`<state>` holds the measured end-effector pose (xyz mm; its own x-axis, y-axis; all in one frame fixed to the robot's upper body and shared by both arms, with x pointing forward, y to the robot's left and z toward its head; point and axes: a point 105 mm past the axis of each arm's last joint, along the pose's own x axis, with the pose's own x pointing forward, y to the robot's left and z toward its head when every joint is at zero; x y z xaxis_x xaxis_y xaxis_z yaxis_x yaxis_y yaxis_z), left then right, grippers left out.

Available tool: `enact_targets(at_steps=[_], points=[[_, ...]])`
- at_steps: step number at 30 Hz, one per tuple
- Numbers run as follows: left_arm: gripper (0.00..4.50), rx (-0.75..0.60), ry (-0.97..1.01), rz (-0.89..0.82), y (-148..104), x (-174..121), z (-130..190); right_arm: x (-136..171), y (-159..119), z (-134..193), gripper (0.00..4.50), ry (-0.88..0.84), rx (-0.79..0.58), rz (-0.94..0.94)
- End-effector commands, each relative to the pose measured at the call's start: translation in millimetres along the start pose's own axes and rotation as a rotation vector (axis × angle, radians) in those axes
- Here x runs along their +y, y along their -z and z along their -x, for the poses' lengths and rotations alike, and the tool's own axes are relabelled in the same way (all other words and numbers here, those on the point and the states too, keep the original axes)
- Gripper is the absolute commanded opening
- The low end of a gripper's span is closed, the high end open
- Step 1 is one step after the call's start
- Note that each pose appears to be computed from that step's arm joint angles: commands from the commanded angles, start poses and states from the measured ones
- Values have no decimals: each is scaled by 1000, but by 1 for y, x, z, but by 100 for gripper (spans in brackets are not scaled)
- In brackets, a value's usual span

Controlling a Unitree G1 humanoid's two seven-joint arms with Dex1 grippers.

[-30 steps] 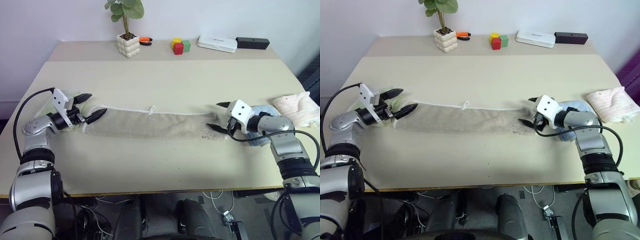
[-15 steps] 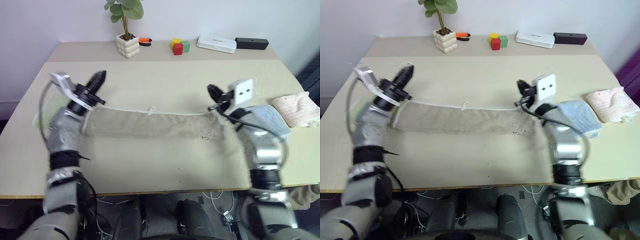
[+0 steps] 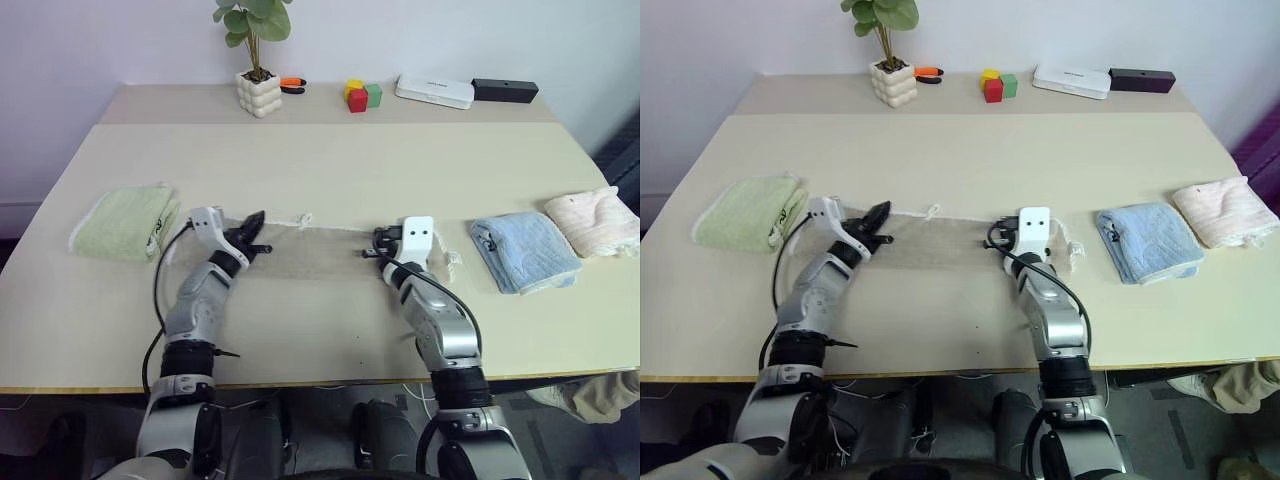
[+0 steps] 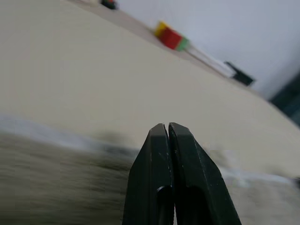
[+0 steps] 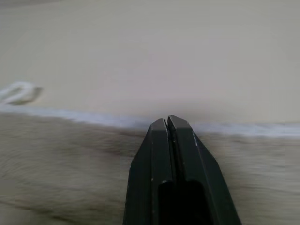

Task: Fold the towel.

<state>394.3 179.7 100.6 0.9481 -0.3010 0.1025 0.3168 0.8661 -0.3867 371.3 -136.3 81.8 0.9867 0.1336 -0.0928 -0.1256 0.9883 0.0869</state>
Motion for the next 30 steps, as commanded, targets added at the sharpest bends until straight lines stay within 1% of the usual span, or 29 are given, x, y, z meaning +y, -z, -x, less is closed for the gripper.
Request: enact_targets(at_steps=[1,4,6,8,9,10,11,13,14,15,16,17,18,20,23,25,28,30], points=[[5,-27,-81,-61,-10,25,12,-42,20,10,0,144,51,11],[5,-29,-132,-88,-14,39,20,-63,13,15,0,199,29,27],[5,-18,-141,-85,-12,43,25,-67,6,17,0,175,6,25],[0,-17,-58,9,-9,33,27,-65,-3,17,54,140,-14,11],[42,-8,2,-15,-10,25,27,-61,-12,17,92,108,-40,-28],[59,2,63,-39,-11,16,26,-56,-21,18,139,76,-64,-30],[89,2,115,-68,-14,7,25,-53,-31,20,182,48,-87,-31],[190,-22,232,-119,-28,-11,25,-47,-49,29,281,-19,-124,-127],[248,-23,296,-159,-33,-19,27,-46,-55,35,341,-47,-132,-166],[295,-31,353,-200,-41,-25,28,-43,-62,45,387,-103,-153,-256],[349,-37,384,-211,-48,-27,29,-41,-66,53,437,-142,-151,-296],[400,-37,440,-223,-55,-32,32,-42,-67,62,450,-166,-145,-321],[447,-29,488,-231,-60,-35,34,-41,-68,70,450,-192,-140,-354],[447,-11,578,-261,-70,-41,40,-44,-65,84,450,-198,-106,-387],[447,15,691,-275,-84,-43,48,-51,-53,104,450,-162,-44,-422],[447,37,761,-277,-90,-43,55,-53,-40,118,450,-123,-2,-479],[447,88,874,-274,-91,-45,66,-50,-25,129,450,-65,46,-562],[447,141,947,-288,-87,-47,75,-47,-20,133,450,-34,58,-592]])
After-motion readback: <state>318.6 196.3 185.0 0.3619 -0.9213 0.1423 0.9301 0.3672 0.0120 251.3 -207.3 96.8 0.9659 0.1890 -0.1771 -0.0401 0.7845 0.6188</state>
